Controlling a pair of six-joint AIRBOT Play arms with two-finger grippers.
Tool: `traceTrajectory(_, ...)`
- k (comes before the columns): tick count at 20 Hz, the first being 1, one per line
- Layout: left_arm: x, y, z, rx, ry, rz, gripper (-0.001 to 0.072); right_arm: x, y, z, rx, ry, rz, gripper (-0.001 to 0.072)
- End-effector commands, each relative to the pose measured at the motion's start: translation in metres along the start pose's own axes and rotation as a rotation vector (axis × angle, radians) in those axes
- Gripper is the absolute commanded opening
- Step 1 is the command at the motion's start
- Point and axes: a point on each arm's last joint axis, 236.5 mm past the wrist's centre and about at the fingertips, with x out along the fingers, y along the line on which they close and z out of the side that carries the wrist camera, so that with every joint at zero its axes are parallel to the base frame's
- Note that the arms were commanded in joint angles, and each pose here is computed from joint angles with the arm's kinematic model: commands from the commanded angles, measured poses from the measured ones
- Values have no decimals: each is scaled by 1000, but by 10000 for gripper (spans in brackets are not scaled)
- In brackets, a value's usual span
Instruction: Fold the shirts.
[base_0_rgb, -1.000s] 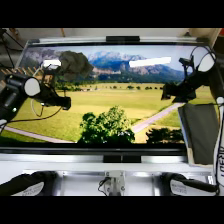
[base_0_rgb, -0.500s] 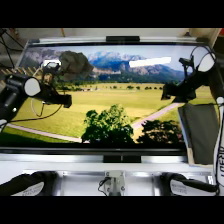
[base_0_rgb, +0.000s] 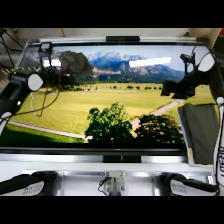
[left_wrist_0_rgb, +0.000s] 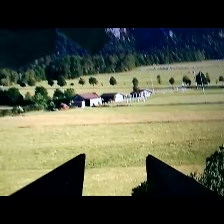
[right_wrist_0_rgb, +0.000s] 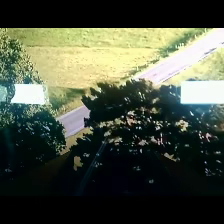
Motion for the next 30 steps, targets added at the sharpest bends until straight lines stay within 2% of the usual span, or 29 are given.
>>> traceTrajectory(1, 44, 53, 50, -100, -55, 67, 443, 0, 6, 11, 1, -45, 22, 590)
traceTrajectory(4, 100, 102, 50, -239, 77, 83, 445, -1, 21, 15, 11, -62, 90, 590)
traceTrajectory(10, 178, 123, 13, -597, 174, -103, 450, -5, 46, 17, 26, -71, 195, 590)
traceTrajectory(12, 187, 125, 9, -575, 169, -110, 720, -5, 48, 17, 27, -69, 203, 590)
traceTrajectory(16, 196, 142, 4, -529, 152, -50, 720, -5, 49, 16, 27, -66, 205, 590)
traceTrajectory(23, 218, 159, -13, -568, 151, 13, 720, -5, 49, 15, 26, -62, 205, 590)
traceTrajectory(26, 229, 161, -8, -574, 104, 11, 707, -5, 49, 15, 26, -62, 205, 590)
traceTrajectory(27, 231, 159, -4, -577, 85, 6, 648, -5, 49, 15, 27, -62, 205, 590)
traceTrajectory(30, 239, 153, 3, -577, 42, -5, 390, -5, 49, 15, 27, -62, 206, 590)
